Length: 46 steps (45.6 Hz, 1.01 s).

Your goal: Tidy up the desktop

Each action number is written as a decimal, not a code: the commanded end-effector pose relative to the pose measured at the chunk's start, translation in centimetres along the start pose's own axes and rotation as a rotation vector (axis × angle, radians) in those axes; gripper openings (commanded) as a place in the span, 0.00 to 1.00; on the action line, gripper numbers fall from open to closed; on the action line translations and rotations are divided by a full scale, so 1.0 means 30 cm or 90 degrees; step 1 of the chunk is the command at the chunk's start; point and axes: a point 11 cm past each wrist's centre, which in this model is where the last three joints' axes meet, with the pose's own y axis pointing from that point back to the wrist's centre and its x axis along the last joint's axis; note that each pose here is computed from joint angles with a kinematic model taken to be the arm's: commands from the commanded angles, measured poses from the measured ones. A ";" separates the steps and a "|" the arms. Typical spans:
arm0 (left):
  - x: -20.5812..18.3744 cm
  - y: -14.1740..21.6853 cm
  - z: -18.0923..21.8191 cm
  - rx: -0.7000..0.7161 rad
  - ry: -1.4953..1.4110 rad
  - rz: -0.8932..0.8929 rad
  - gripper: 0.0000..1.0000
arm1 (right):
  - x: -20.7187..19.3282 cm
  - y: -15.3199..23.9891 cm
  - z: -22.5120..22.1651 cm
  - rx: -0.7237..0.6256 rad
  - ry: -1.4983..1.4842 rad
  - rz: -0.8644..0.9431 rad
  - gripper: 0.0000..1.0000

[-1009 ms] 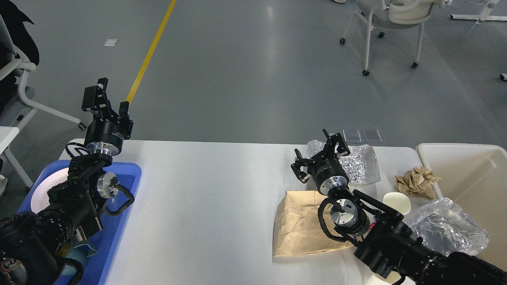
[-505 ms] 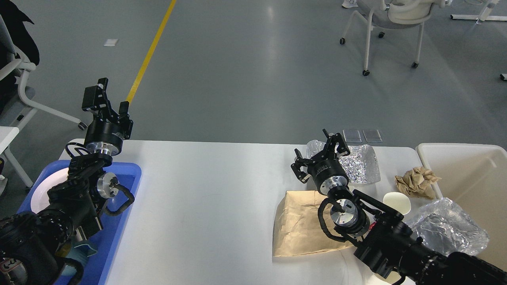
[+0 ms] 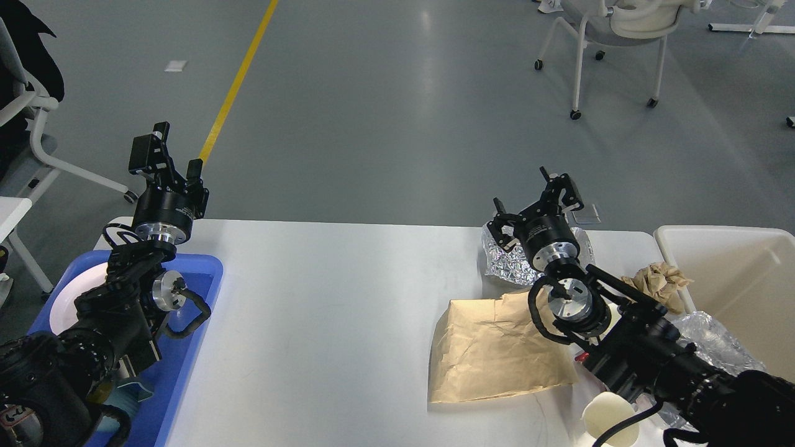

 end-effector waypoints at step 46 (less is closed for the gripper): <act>-0.003 0.000 -0.002 0.001 0.000 -0.001 0.96 | 0.455 0.099 -0.584 0.184 0.142 0.194 1.00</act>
